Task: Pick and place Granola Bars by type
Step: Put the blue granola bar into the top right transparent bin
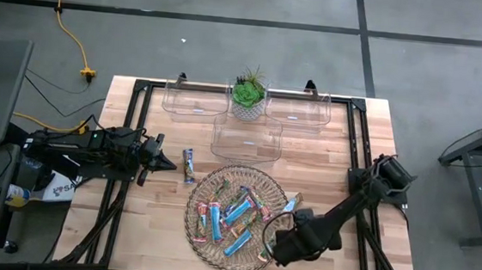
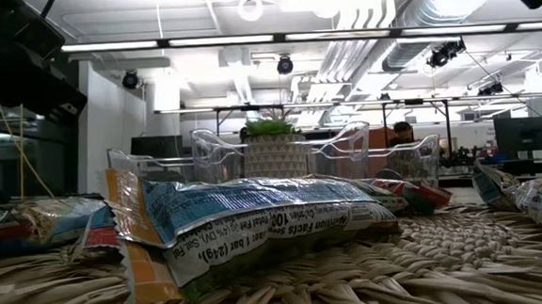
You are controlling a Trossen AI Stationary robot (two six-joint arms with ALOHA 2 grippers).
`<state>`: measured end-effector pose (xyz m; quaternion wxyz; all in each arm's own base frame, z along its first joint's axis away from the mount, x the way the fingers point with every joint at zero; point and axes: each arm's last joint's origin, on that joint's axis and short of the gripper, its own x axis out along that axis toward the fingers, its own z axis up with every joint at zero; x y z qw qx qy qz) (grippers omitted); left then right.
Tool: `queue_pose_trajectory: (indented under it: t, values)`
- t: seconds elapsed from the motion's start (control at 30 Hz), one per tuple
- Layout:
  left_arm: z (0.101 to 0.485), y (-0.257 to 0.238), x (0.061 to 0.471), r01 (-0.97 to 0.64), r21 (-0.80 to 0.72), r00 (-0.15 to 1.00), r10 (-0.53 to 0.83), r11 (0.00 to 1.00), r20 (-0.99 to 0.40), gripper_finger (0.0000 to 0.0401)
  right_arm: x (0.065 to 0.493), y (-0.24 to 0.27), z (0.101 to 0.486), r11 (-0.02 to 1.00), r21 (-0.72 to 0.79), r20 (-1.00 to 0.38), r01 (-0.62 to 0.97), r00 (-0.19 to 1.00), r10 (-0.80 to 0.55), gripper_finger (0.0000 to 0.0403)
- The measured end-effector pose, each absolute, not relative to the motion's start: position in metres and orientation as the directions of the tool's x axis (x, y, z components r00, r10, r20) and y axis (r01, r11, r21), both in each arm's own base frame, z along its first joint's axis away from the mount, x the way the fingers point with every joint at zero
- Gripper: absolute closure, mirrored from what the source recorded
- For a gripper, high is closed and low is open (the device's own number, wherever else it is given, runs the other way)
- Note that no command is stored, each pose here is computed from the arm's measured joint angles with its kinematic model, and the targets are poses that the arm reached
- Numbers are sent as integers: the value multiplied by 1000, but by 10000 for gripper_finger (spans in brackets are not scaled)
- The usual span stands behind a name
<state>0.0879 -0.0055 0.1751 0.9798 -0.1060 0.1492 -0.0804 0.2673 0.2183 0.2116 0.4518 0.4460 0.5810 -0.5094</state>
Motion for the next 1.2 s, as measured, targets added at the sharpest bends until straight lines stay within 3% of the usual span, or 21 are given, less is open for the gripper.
queue_pose_trajectory:
  t: [0.23, 0.43, 1.2]
  values:
    - [175, -5, 88, 126, -232, 942, -189, 965, -276, 400, 267, 215, 212, 32, -241, -966, 970, -243, 92, 258]
    - [175, -5, 88, 126, -232, 942, -189, 965, -276, 400, 267, 219, 202, 5, -279, -957, 960, -278, 77, 208]
    - [175, -5, 88, 126, -232, 943, -189, 965, -275, 400, 280, 229, 157, -47, -330, -944, 943, -328, 43, 191]
